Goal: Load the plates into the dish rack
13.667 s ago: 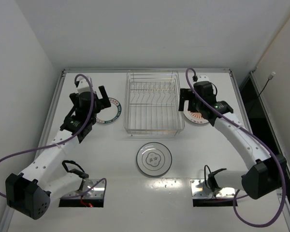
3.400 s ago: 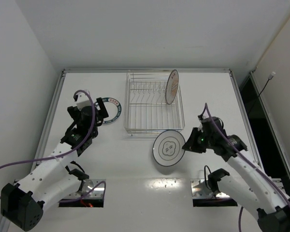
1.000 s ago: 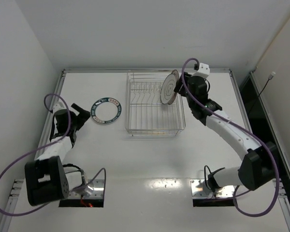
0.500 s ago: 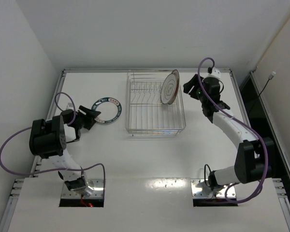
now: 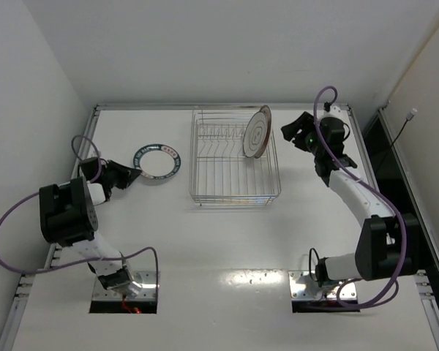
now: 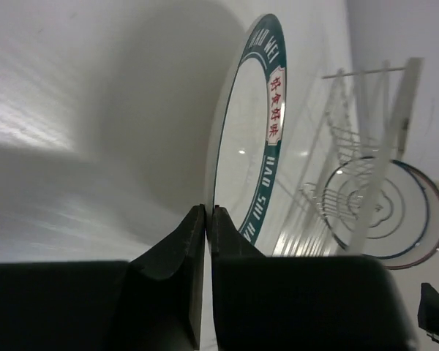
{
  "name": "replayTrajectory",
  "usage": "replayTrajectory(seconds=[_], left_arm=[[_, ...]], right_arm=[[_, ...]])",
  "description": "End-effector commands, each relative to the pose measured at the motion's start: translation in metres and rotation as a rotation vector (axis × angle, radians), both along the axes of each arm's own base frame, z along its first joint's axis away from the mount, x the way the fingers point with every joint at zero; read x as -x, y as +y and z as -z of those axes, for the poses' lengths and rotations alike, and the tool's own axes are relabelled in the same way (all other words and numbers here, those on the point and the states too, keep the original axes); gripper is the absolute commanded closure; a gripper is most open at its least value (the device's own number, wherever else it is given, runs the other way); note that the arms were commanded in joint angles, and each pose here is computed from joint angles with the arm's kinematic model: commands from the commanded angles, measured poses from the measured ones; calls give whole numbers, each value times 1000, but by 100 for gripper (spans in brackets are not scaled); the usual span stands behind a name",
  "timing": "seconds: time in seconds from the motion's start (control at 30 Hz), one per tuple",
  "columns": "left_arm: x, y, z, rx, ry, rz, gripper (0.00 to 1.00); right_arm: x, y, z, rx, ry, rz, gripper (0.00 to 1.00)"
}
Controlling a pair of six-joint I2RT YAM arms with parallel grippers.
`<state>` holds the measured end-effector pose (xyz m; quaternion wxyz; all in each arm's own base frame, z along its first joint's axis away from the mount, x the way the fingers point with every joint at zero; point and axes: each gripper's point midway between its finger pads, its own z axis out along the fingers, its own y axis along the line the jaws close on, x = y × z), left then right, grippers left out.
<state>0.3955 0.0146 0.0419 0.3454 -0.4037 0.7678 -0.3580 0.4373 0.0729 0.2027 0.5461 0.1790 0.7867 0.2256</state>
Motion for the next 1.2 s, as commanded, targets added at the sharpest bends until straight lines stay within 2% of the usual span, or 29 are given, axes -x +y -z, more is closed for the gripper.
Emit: replayTrajectory(seconds=[0.0, 0.03, 0.13, 0.2, 0.23, 0.27, 0.3, 0.33, 0.37, 0.43, 0.47, 0.57, 0.67, 0.7, 0.83, 1.17], left_arm=[[-12, 12, -82, -96, -176, -11, 100], [-11, 13, -121, -120, -263, -29, 100], [3, 9, -193, -123, -420, -80, 100], [11, -4, -224, -101, -489, -77, 100], [15, -11, -235, -94, -516, -64, 100], [20, -19, -246, -89, -543, -51, 100], [29, -26, -265, -81, -584, -43, 100], [35, -38, -273, -68, -607, -11, 100], [41, -44, -280, -68, -629, 8, 100], [56, -62, -296, -37, -666, 61, 100], [59, -67, -298, -33, -669, 75, 100], [72, -89, -299, 5, -686, 141, 100], [79, -107, -295, 71, -697, 197, 100], [81, -113, -295, 97, -695, 211, 100], [82, -123, -293, 89, -694, 233, 100], [82, -125, -297, 51, -669, 233, 100]], right_arm=[[0, 25, -67, -27, -154, -126, 44], [1, 33, -73, -34, -166, -159, 44], [11, 75, -104, -95, -228, -336, 44], [17, 97, -114, -148, -256, -431, 35], [20, 109, -132, -184, -347, -493, 31], [36, 128, -141, -291, -361, -604, 28], [35, 135, -138, -363, -366, -637, 24], [46, 142, -150, -426, -464, -695, 22], [51, 148, -154, -579, -425, -717, 21], [57, 161, -149, -687, -496, -817, 19], [66, 172, -148, -800, -452, -868, 19], [74, 194, -145, -930, -482, -944, 18], [77, 220, -146, -892, -467, -975, 16], [77, 233, -135, -874, -396, -973, 16], [81, 251, -145, -779, -422, -977, 16], [86, 248, -153, -744, -436, -935, 18]])
